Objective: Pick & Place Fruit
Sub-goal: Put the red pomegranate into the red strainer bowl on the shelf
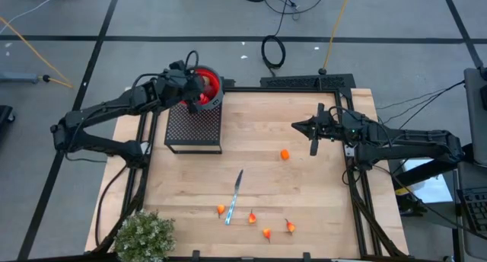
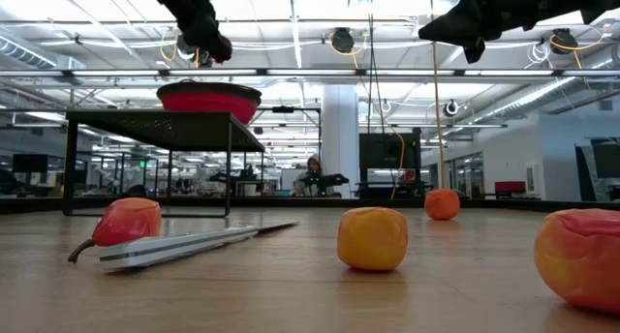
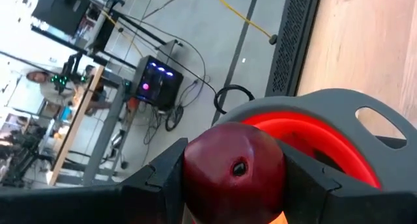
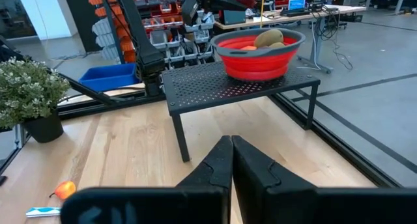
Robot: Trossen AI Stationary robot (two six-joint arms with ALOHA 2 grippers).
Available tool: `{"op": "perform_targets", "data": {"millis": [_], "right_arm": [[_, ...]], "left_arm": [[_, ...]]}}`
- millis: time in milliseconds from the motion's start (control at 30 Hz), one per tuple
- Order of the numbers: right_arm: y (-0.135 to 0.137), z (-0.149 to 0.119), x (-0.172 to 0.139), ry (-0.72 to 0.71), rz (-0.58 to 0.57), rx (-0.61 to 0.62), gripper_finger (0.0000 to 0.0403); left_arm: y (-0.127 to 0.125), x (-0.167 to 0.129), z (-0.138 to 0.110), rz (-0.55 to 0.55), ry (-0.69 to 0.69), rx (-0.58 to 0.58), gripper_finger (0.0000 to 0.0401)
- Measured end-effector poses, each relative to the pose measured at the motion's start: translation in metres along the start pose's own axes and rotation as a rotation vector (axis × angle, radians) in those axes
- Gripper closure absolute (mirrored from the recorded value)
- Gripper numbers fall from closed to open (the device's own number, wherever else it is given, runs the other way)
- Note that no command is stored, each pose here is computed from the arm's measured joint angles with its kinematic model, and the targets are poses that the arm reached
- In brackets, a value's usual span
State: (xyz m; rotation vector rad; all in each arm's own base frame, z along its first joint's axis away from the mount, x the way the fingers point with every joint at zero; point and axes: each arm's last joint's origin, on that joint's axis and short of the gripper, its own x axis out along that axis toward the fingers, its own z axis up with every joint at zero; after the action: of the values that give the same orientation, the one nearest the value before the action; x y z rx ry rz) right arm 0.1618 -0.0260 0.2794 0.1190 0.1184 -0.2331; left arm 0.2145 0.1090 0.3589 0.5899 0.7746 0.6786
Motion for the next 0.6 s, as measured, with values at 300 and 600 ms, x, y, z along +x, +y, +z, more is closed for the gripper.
{"op": "perform_targets", "data": {"millis": [300,600], "right_arm": [[0.0000,0.0000,0.0000,0.000,0.000,0.000,0.0403],[0.0000,0.0000,0.0000,0.000,0.000,0.000,0.0403]], "left_arm": [[0.0000,-0.0001,0.0000,0.004,0.003,-0.008,0.0217],[-0.0009,0.0022,-0.0002,0.002,0.011,-0.123,0.0217]]}}
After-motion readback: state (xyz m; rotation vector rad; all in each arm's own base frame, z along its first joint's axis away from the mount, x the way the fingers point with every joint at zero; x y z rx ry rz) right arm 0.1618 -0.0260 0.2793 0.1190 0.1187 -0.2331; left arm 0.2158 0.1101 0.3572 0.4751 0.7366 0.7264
